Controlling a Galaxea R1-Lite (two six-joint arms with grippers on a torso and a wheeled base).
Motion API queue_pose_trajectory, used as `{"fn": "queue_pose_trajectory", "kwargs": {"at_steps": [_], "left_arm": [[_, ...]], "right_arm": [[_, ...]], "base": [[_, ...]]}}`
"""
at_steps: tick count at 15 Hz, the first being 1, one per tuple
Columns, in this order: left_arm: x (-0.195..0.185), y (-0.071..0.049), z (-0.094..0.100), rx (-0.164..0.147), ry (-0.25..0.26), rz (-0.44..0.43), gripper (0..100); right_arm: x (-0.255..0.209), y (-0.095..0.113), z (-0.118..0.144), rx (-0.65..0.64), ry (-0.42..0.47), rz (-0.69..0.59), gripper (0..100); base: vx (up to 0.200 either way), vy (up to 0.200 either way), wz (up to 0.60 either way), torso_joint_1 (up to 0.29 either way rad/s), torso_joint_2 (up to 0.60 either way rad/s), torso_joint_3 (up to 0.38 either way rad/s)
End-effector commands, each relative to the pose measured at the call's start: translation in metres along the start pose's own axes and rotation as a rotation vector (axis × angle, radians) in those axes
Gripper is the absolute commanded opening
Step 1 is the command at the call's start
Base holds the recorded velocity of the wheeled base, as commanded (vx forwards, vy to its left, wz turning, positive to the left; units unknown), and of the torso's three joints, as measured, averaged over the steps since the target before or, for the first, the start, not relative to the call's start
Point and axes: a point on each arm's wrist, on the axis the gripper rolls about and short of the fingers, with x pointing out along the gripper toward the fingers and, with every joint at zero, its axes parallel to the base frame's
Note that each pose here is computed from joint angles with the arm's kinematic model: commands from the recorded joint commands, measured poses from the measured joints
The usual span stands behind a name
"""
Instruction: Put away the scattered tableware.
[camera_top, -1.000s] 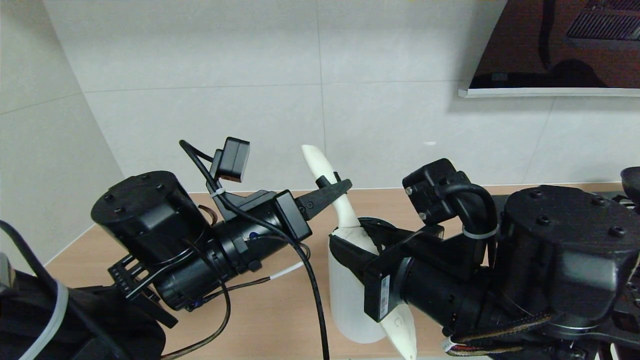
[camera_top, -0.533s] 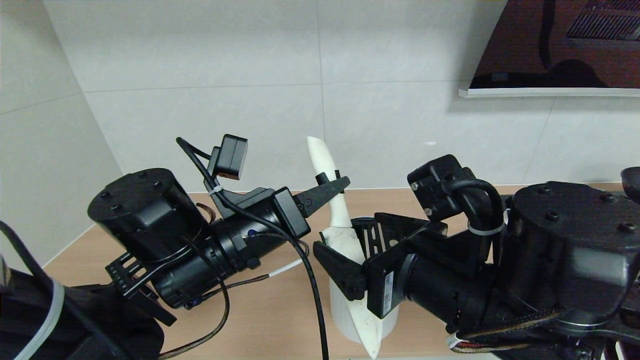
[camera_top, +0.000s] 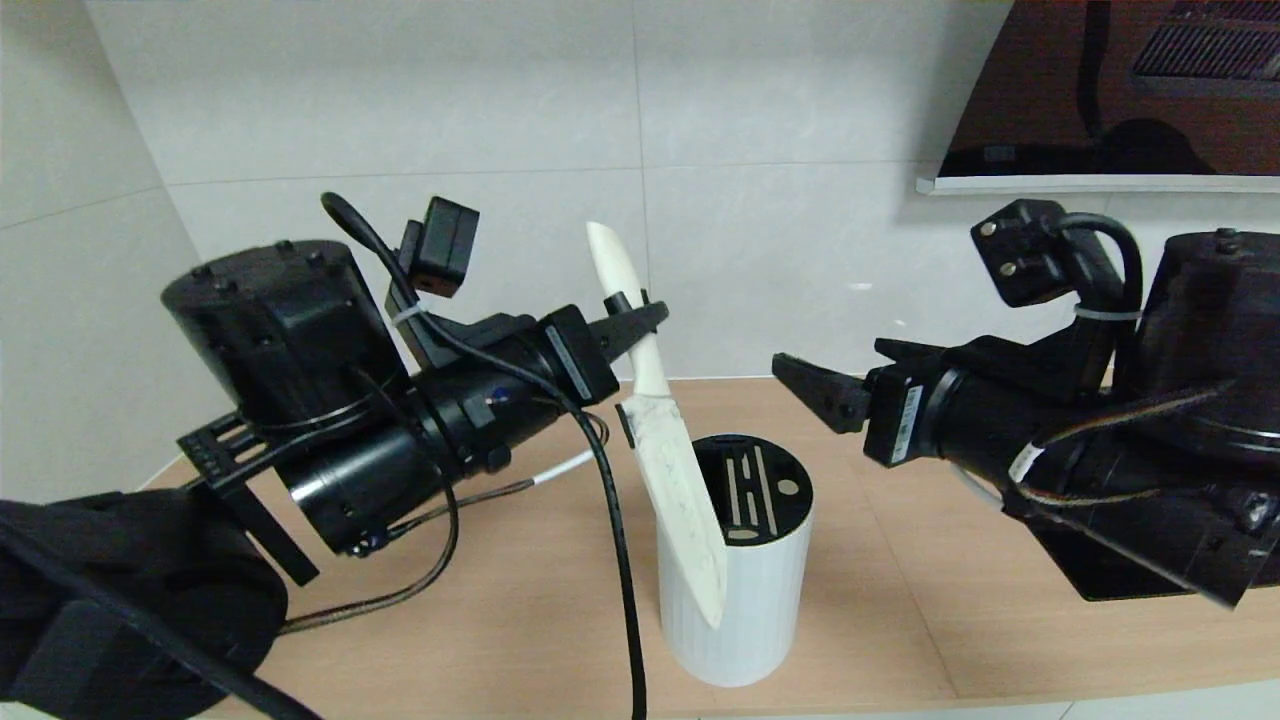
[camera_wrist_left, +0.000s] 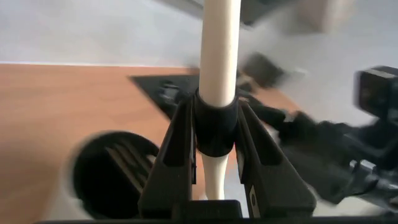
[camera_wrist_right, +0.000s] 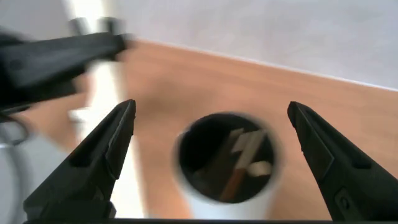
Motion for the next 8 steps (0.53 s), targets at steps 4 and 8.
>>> {"fn": "queue_pose_trajectory", "kwargs": {"at_steps": [4, 8], "left_arm": [[0.0, -0.036, 0.035, 0.083, -0.087, 0.046, 0], [0.014, -0.048, 0.015, 0.227, -0.122, 0.276, 0]], "right_arm": [[-0.007, -0.028, 0.015, 0.012, -0.053, -0.093, 100], [-0.004, -0.029, 0.008, 0.007, -0.026, -0.099, 100]], "base": [[0.0, 0.0, 0.0, 0.0, 0.0, 0.0], [0.0, 0.0, 0.0, 0.0, 0.0, 0.0]]}}
